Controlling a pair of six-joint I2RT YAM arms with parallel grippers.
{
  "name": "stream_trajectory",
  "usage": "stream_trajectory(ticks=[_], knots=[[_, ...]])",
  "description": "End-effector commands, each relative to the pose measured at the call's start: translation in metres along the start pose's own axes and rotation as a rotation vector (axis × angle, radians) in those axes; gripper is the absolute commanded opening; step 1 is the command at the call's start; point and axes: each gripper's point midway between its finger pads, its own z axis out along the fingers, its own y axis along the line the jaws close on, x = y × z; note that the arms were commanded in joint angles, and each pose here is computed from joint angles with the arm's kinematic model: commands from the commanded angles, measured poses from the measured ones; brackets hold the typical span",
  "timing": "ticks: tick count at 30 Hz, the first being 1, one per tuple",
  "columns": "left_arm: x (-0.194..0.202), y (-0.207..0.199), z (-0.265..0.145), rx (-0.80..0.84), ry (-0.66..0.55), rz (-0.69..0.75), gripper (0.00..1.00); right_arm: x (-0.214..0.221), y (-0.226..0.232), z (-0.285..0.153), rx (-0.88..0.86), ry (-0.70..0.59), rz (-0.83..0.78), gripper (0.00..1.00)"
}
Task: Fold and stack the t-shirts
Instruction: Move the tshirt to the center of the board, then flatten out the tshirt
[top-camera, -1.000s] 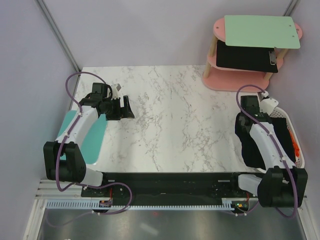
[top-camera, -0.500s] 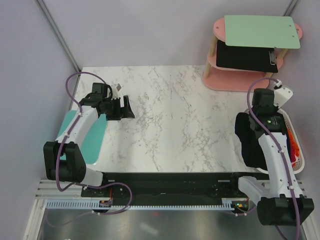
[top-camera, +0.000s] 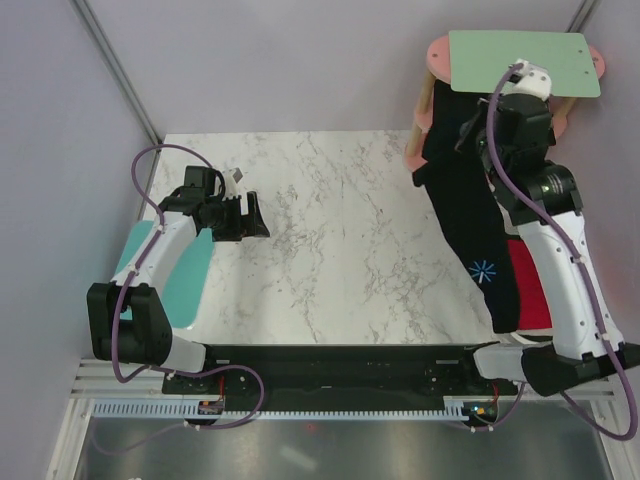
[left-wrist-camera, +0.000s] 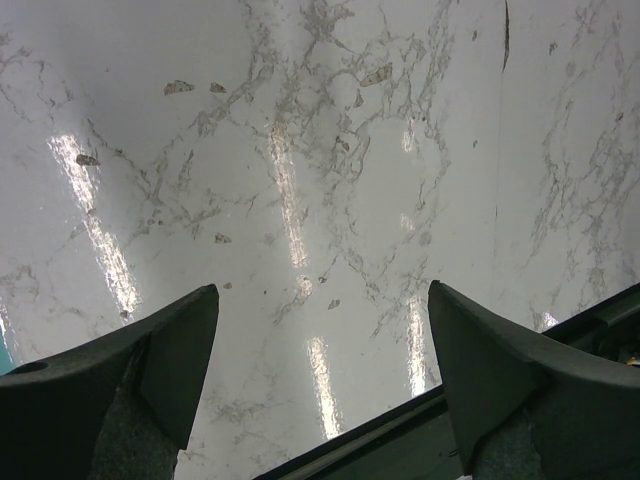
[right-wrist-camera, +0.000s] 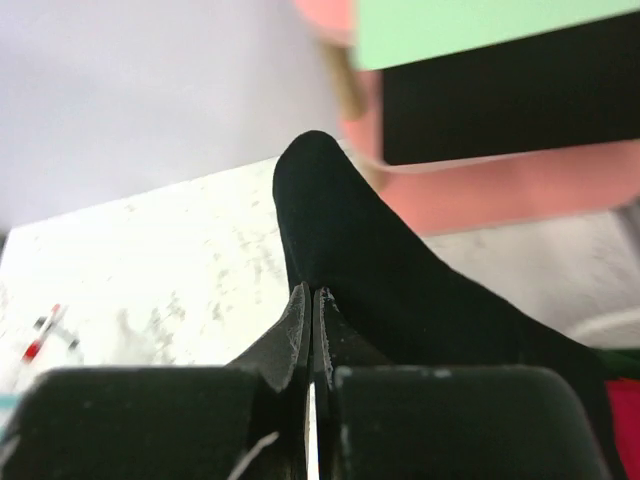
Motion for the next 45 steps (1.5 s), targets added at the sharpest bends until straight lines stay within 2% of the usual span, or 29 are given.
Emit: stream_trajectory(ticks=[1, 3, 4, 6, 10, 13, 18, 21, 22, 23, 24, 25, 28, 31, 34, 38, 41, 45], knots=[[-0.004, -0.001, -0.001, 0.008, -0.021, -0.019, 0.92, 0.024, 0.082, 0.003, -0.216, 0.086, -0.08, 0.0], [-0.004, 0.0, -0.001, 0.005, -0.022, -0.019, 0.92, 0.046, 0.109, 0.01, -0.237, 0.123, -0.129, 0.0], [-0.004, 0.001, -0.001, 0.0, -0.021, -0.02, 0.92, 0.062, 0.136, -0.001, -0.292, 0.144, -0.167, 0.0], [-0.004, 0.001, -0.001, -0.001, -0.023, -0.018, 0.92, 0.082, 0.16, 0.001, -0.3, 0.158, -0.233, 0.0], [-0.005, 0.004, -0.003, -0.022, -0.031, -0.016, 0.92, 0.133, 0.217, -0.013, -0.432, 0.238, -0.332, 0.0], [-0.007, 0.008, -0.005, -0.046, -0.046, -0.012, 0.92, 0.185, 0.243, -0.015, -0.51, 0.342, -0.386, 0.0], [-0.014, 0.016, -0.016, -0.109, -0.1, -0.012, 0.92, 0.282, 0.26, -0.013, -0.58, 0.526, -0.486, 0.01], [-0.017, 0.021, -0.02, -0.144, -0.124, -0.017, 0.93, 0.318, 0.267, -0.019, -0.639, 0.616, -0.503, 0.23], [-0.017, 0.021, -0.021, -0.15, -0.129, -0.018, 0.94, 0.321, 0.268, -0.019, -0.639, 0.622, -0.489, 0.36], [-0.017, 0.021, -0.022, -0.149, -0.132, -0.018, 0.94, 0.322, 0.263, -0.021, -0.631, 0.619, -0.49, 0.44], [-0.017, 0.021, -0.022, -0.147, -0.136, -0.017, 0.95, 0.318, 0.259, -0.019, -0.609, 0.603, -0.482, 0.65], [-0.016, 0.02, -0.022, -0.144, -0.135, -0.017, 0.95, 0.313, 0.254, -0.017, -0.579, 0.58, -0.473, 0.98], [-0.014, 0.019, -0.019, -0.131, -0.122, -0.016, 0.95, 0.283, 0.227, -0.008, -0.458, 0.463, -0.467, 0.98], [-0.015, 0.018, -0.02, -0.124, -0.125, -0.015, 0.95, 0.262, 0.174, 0.014, -0.279, 0.411, -0.446, 0.93], [-0.016, 0.02, -0.023, -0.142, -0.136, -0.013, 0.95, 0.263, 0.11, 0.042, -0.138, 0.46, -0.379, 0.91], [-0.019, 0.023, -0.031, -0.176, -0.169, -0.015, 0.96, 0.285, 0.033, 0.07, -0.001, 0.554, -0.35, 0.9], [-0.02, 0.025, -0.033, -0.192, -0.178, -0.016, 0.96, 0.299, -0.002, 0.085, 0.064, 0.613, -0.344, 0.9], [-0.02, 0.026, -0.034, -0.197, -0.182, -0.015, 0.96, 0.32, -0.022, 0.099, 0.08, 0.679, -0.325, 0.9]])
